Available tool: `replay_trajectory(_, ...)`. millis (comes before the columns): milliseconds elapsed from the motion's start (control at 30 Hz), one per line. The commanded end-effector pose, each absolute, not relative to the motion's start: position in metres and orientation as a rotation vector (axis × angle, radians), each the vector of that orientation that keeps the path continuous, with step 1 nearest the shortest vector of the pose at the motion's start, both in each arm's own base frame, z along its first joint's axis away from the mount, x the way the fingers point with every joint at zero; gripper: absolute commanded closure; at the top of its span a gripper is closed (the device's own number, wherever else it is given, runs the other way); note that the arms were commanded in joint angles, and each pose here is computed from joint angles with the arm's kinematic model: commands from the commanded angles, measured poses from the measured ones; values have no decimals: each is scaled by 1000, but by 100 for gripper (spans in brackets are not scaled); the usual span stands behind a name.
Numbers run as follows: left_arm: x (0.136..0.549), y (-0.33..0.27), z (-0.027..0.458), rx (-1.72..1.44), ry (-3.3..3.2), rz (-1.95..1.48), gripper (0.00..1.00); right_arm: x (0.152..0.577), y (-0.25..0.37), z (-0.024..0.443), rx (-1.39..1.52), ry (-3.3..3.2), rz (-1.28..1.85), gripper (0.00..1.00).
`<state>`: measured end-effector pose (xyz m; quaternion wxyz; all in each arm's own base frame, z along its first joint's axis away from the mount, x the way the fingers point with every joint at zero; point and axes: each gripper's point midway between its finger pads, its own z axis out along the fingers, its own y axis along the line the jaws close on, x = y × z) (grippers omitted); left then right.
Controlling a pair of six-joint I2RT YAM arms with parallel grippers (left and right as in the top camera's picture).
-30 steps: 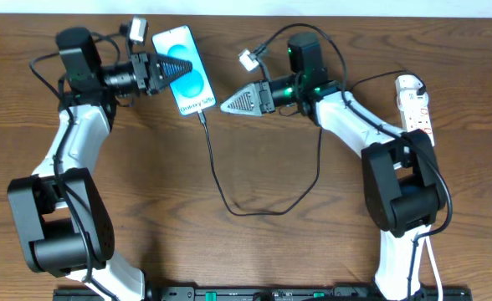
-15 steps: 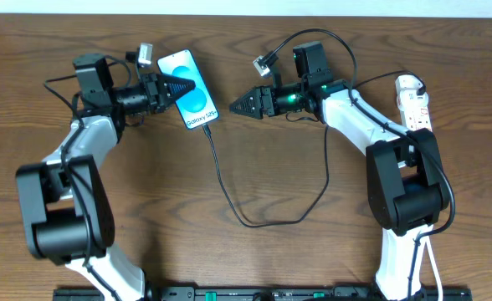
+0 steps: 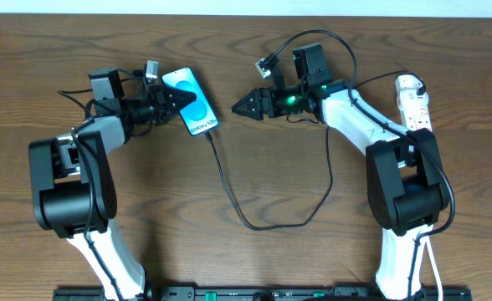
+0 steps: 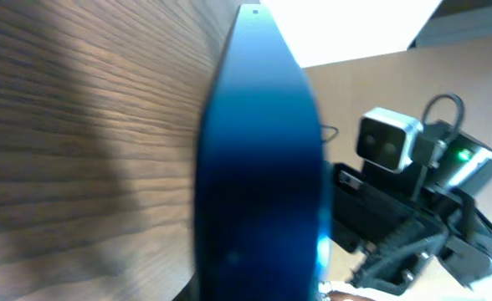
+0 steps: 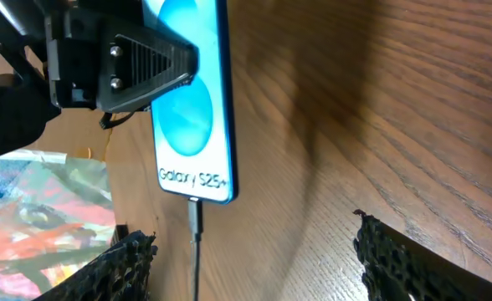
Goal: Plug charger to phone and switch on socket
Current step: 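Lower the phone with the left gripper and lay it flat on the table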
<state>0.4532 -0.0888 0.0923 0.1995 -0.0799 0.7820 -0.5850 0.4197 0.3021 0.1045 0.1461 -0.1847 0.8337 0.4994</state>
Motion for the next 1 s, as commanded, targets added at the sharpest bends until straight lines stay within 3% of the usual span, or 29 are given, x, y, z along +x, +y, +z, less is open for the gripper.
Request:
replay_trajectory(0,458,-84,78,-243,2201,-1583,93,419,304,115,-568,2369,1426,24)
replay_trajectory(967,455,-67,26,-537,2372,-1403,93,418,304,113,-572,2376,1425,25)
